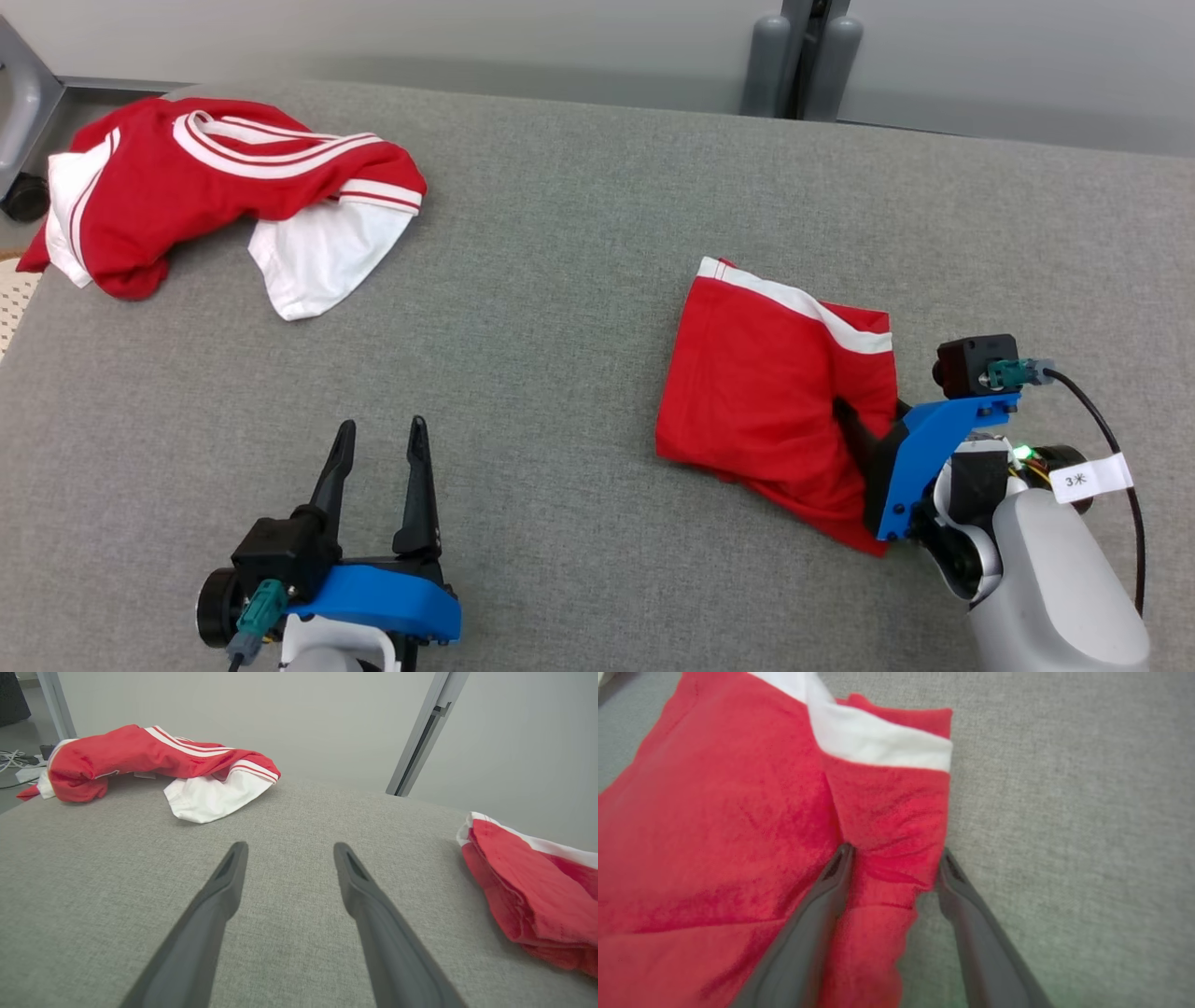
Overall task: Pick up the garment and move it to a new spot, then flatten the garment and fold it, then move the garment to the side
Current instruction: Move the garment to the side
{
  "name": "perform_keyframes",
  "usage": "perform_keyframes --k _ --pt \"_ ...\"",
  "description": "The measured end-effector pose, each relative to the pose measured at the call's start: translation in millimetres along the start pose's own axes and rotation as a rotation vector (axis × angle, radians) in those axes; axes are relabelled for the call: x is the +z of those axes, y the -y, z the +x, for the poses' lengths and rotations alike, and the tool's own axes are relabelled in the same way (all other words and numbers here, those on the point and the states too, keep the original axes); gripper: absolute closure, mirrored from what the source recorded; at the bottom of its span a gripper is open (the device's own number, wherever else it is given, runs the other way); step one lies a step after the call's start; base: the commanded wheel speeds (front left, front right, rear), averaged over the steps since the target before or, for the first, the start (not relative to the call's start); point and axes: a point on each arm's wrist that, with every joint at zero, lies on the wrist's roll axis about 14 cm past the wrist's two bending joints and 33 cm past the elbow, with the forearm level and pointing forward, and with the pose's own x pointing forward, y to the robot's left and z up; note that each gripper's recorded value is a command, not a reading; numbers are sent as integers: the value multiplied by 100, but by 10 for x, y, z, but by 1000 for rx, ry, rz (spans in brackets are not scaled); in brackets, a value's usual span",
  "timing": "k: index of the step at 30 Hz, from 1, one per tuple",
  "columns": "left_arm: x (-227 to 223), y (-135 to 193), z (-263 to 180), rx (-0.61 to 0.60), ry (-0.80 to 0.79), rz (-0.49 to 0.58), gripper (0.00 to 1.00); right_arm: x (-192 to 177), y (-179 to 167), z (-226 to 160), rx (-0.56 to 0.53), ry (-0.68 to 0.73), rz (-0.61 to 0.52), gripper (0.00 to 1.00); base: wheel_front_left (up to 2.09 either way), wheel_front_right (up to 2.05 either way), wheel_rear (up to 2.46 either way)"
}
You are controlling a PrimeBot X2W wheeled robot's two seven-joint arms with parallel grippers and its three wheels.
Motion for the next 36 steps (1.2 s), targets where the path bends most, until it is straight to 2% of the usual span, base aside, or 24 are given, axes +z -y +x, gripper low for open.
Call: perform_keyframes --k 2,6,10,15,21,27,32,36 --pt "-24 33 26 -16 -7 11 0 28 -11 19 8 12 7 100 0 0 0" --pt "15 201 173 -78 8 29 0 118 55 18 -5 51 9 100 0 0 0" --pt "-8 439 353 -162 10 45 0 259 339 -48 -67 115 28 100 0 0 0" --pt "-144 843 560 -302 -8 66 0 281 989 -306 -220 172 54 100 0 0 0" --pt "-370 1368 773 -476 -56 84 0 106 1721 -793 -426 200 117 100 0 0 0" --pt "-480 1774 867 -608 -82 99 0 -93 2143 -1254 -579 215 173 100 0 0 0" --pt "-507 1873 891 -646 -93 108 0 -120 2258 -1310 -611 201 182 100 0 0 0" --pt "-492 1798 918 -636 -95 131 0 100 2439 -1268 -632 200 135 100 0 0 0"
